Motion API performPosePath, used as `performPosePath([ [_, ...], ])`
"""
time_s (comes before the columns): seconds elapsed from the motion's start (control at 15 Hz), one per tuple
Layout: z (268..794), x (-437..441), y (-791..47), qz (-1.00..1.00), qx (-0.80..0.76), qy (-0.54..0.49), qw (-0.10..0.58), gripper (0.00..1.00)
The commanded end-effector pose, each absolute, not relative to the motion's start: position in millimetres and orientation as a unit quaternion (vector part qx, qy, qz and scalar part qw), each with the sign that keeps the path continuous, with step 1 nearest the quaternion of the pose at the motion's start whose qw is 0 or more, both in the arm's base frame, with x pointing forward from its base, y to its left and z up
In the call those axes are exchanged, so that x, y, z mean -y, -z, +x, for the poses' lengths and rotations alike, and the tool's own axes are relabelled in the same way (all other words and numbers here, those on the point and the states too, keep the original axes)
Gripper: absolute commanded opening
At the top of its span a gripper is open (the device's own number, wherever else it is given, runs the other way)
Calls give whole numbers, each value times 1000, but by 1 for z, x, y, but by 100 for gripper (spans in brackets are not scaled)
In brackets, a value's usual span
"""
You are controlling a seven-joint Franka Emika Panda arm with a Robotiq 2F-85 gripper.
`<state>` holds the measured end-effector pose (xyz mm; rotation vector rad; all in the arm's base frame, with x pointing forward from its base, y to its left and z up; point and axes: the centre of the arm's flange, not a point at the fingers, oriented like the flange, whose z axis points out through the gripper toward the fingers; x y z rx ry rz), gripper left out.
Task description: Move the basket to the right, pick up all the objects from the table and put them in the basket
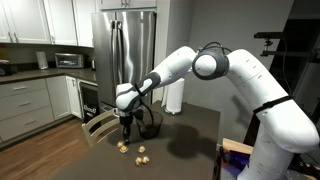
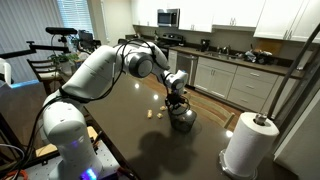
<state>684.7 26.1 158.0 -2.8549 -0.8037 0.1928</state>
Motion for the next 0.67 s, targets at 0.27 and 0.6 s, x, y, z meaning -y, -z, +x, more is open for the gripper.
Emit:
performPosePath([
  [0.27,669,-34,-185,-959,265,-65,78,8],
  [0.6,658,-41,-209,-965,247,-62,56,3],
])
